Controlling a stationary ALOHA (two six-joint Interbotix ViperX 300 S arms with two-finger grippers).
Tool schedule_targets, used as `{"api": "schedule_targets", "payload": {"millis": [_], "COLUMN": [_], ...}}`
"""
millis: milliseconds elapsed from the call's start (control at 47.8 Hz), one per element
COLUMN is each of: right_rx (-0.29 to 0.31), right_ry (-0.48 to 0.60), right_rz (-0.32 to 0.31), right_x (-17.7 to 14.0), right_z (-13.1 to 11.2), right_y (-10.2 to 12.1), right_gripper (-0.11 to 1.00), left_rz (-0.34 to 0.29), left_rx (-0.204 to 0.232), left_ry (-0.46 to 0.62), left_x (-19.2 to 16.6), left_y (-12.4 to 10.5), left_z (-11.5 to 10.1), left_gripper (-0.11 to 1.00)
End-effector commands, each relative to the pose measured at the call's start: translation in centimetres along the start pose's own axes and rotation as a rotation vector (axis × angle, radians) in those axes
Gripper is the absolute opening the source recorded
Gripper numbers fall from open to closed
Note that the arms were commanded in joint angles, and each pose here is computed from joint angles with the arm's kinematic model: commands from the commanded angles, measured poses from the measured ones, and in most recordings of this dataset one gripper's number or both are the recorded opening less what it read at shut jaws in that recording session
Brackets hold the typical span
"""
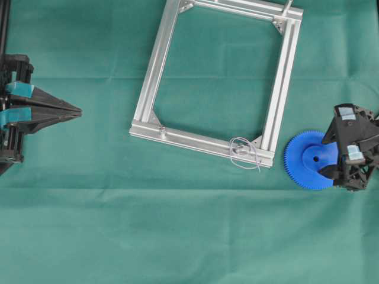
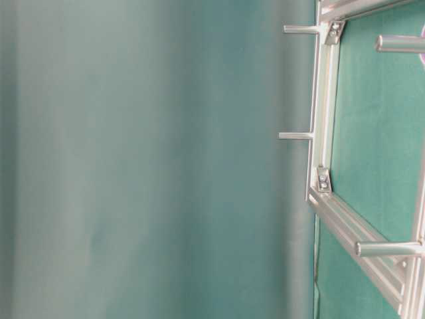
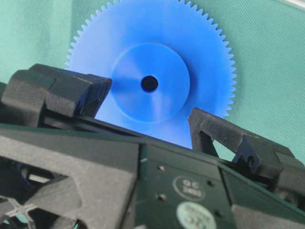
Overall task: Find the location of the shaft and insert the gear.
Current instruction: 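Lower the right gripper over the blue gear's hub, then close the right gripper on the blue gear's hub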
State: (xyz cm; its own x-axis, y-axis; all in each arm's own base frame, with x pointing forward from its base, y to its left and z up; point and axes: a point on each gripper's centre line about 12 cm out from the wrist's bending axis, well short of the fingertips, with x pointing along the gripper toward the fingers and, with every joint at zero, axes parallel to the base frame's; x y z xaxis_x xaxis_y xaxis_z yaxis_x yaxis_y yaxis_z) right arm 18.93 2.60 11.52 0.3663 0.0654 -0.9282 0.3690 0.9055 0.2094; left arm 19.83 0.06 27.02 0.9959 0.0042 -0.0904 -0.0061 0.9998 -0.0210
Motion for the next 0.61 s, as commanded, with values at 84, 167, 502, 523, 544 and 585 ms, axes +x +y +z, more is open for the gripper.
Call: {"api": "schedule_targets", "payload": {"millis": [84,167,502,523,544,585], "right_rx": [0.002,0.003,0.005,0.008,0.008,0.01], "right_ry": [-0.031,-0.038,-0.022,-0.021,-0.019,-0.014], "right_rz": [0.02,0.023,0.014,0.015,0.013,0.013], "right_x": [0.1,0.3,0.8,0.9,0.9,1.0], "right_z": [0.8,0.9,1.0,1.0,1.0,0.9], "right_y": [0.5,0.6,0.6,0.7,0.7,0.7], "right_gripper": [0.92,0.92,0.92,0.92,0.92,0.92], "left_rz": [0.0,0.0,0.0,0.0,0.0,0.0], "left_rx": [-0.003,-0.003,-0.003,-0.003,-0.002,-0.003], "left_ry": [-0.012,-0.009,-0.011,-0.011,-0.012,-0.011], "left_x": [0.2,0.2,0.2,0.2,0.2,0.2], "left_y": [0.0,0.0,0.0,0.0,0.0,0.0], "left_z": [0.5,0.4,0.5,0.5,0.5,0.5], "left_gripper": [0.01,0.01,0.01,0.01,0.01,0.01]}}
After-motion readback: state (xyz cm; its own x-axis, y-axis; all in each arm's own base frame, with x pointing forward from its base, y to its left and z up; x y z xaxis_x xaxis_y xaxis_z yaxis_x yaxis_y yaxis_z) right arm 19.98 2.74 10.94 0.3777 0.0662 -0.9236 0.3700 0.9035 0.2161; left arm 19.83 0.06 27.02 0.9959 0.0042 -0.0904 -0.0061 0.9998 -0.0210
